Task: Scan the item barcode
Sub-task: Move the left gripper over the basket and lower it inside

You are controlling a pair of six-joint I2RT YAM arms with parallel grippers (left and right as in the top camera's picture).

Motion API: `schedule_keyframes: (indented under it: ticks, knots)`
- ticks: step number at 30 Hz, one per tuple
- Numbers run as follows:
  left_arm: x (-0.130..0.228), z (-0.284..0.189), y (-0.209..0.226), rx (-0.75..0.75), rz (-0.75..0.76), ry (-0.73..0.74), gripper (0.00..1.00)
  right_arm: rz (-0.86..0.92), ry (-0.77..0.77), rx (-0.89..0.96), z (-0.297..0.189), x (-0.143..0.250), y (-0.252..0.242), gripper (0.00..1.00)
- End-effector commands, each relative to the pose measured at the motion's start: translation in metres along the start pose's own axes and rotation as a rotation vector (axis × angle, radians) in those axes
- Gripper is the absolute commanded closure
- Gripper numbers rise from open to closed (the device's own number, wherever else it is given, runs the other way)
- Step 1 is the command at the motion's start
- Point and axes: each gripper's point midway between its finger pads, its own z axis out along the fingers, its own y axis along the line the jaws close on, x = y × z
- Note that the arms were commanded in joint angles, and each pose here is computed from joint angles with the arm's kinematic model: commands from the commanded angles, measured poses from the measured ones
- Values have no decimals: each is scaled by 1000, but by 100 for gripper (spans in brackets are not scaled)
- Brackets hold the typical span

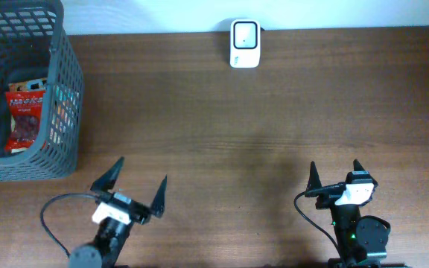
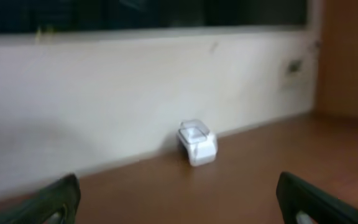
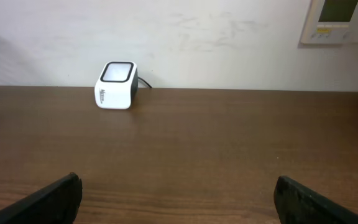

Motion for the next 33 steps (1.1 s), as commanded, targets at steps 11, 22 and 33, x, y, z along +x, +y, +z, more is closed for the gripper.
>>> schedule_keyframes:
  ticks: [11,22,33]
  knots:
    - [-74,-6,-6,21,75,-178,1,5,9,23,0,4,-4,2]
    - [-90,10,32,-148,33,149,1,5,9,23,0,4,-4,2]
    - [-83,46,-13,216,-58,247,1,5,9,23,0,4,-4,2]
